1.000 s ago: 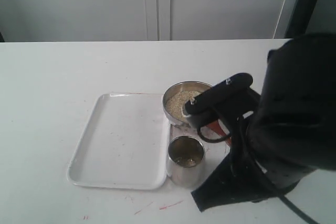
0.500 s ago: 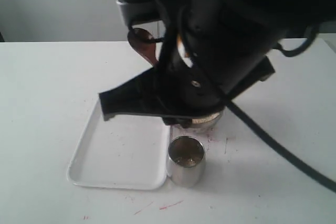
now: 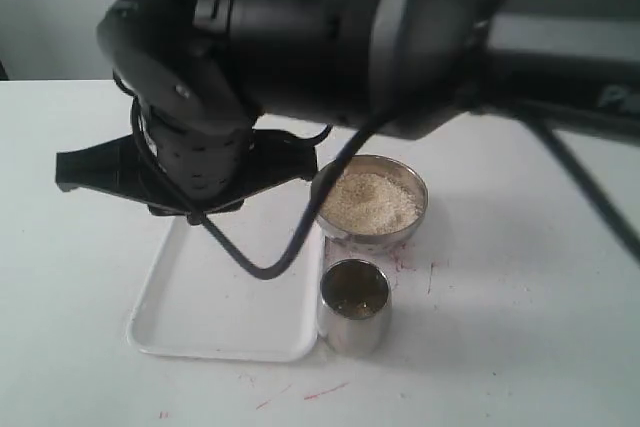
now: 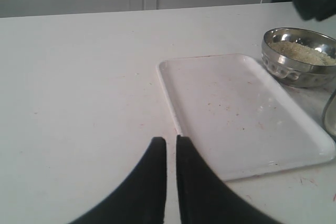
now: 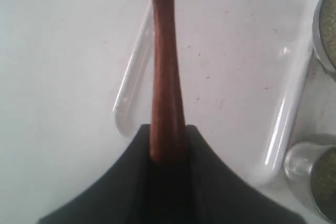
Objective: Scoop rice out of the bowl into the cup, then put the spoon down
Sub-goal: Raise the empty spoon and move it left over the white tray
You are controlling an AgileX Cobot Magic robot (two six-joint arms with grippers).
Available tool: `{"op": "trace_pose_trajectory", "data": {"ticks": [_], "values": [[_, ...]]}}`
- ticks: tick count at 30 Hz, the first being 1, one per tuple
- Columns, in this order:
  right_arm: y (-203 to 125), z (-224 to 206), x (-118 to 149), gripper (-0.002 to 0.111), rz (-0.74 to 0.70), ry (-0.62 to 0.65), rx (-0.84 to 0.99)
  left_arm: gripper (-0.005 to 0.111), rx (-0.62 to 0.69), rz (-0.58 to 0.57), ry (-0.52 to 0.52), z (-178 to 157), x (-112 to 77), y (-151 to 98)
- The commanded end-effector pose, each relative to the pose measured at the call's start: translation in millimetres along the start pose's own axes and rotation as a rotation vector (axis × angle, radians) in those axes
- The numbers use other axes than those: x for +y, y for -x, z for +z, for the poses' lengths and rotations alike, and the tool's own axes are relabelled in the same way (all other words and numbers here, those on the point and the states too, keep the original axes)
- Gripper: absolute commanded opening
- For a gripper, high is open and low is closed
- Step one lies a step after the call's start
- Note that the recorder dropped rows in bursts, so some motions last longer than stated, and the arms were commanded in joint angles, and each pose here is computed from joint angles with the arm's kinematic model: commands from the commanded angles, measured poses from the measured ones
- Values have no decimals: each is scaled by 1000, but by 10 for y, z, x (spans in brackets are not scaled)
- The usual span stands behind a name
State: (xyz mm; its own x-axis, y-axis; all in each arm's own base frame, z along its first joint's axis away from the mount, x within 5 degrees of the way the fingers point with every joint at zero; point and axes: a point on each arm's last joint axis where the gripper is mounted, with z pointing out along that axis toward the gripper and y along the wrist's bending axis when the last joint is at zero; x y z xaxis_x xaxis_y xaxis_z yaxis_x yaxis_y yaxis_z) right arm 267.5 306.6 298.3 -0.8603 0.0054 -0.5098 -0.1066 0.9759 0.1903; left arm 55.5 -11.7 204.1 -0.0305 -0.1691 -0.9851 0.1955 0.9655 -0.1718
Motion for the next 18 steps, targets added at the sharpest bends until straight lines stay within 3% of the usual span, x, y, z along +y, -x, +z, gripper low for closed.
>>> {"op": "trace_pose_trajectory", "data": {"ticks": [1,18], "values": [[-10,307,6,0,23,-59,-12,14,-8,-16,-3,-2,-5,23],[-285,1031,15,0,153,-170,85,14,-8,-16,-3,-2,-5,23]]}}
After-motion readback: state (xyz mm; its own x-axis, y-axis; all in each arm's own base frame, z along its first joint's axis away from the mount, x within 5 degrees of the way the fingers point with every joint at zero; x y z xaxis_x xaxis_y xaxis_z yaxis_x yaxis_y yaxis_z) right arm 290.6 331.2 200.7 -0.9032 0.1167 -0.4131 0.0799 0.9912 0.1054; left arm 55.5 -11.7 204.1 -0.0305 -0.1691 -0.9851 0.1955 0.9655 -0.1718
